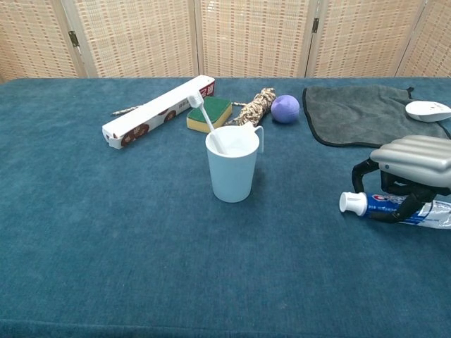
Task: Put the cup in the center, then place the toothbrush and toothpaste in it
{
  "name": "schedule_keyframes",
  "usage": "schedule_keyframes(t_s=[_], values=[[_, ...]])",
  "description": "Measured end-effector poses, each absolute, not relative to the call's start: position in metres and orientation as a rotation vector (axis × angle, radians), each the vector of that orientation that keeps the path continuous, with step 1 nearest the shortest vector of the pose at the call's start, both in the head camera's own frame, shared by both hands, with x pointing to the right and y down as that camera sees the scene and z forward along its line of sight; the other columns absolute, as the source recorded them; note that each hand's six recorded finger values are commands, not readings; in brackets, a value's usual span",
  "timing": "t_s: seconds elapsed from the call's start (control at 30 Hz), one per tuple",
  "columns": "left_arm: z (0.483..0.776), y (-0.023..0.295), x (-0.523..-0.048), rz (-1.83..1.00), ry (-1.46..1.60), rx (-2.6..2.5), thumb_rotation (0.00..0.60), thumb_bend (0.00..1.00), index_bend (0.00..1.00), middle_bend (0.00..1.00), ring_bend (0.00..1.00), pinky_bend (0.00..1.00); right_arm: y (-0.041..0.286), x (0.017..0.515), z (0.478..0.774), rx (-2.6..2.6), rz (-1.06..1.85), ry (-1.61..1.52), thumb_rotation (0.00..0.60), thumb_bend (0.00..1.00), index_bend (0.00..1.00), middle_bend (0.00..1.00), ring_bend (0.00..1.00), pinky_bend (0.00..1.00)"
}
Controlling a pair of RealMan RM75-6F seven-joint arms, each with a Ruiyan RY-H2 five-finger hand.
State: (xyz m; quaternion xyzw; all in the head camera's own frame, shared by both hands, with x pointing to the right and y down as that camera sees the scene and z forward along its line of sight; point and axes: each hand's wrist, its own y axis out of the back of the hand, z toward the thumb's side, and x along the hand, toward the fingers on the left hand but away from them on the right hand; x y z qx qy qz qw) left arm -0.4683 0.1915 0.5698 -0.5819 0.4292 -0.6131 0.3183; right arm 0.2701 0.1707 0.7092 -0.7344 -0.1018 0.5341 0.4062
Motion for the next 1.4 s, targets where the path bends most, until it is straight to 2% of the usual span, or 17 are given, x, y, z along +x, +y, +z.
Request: schedule_keyframes(t_s=[0.2, 0.4, 0.8, 1.03, 1.4], values=[[0.567, 0.19, -0.468, -1.608, 1.132, -1.524, 0.6, 0.21, 0.12, 0.04, 0.06, 0.37, 0.164, 0.262, 0.707, -1.872, 1.319, -0.324, 0.6, 0.47, 0.61, 0.99, 1.0, 1.0], [0.565, 0.19, -0.467, -1.607, 1.134, -1.522, 0.6, 0.21, 0.12, 0.04, 0.06, 0.37, 0.153, 0.246, 0.691, -1.941, 1.221, -0.465, 0.6, 0.53, 0.62, 1.0, 1.0, 1.0], [0.559, 0.188, -0.468, -1.6, 1.144, -1.519, 0.6, 0.21, 0.12, 0.04, 0.06, 0.37, 0.124, 0.201, 0.644, -2.105, 0.844, -0.871, 0.6, 0.55, 0.63, 1.0, 1.0, 1.0], [0.559, 0.192, -0.472, -1.615, 1.145, -1.519, 0.6, 0.21, 0.12, 0.04, 0.06, 0.37, 0.126, 0.194, 0.648, -2.115, 0.789, -0.907, 0.6, 0.55, 0.63, 0.99, 1.0, 1.0], [0.562, 0.194, -0.47, -1.614, 1.135, -1.532, 0.6, 0.21, 0.12, 0.04, 0.06, 0.37, 0.144, 0.244, 0.657, -2.094, 0.891, -0.95, 0.6, 0.53, 0.62, 0.97, 1.0, 1.0]])
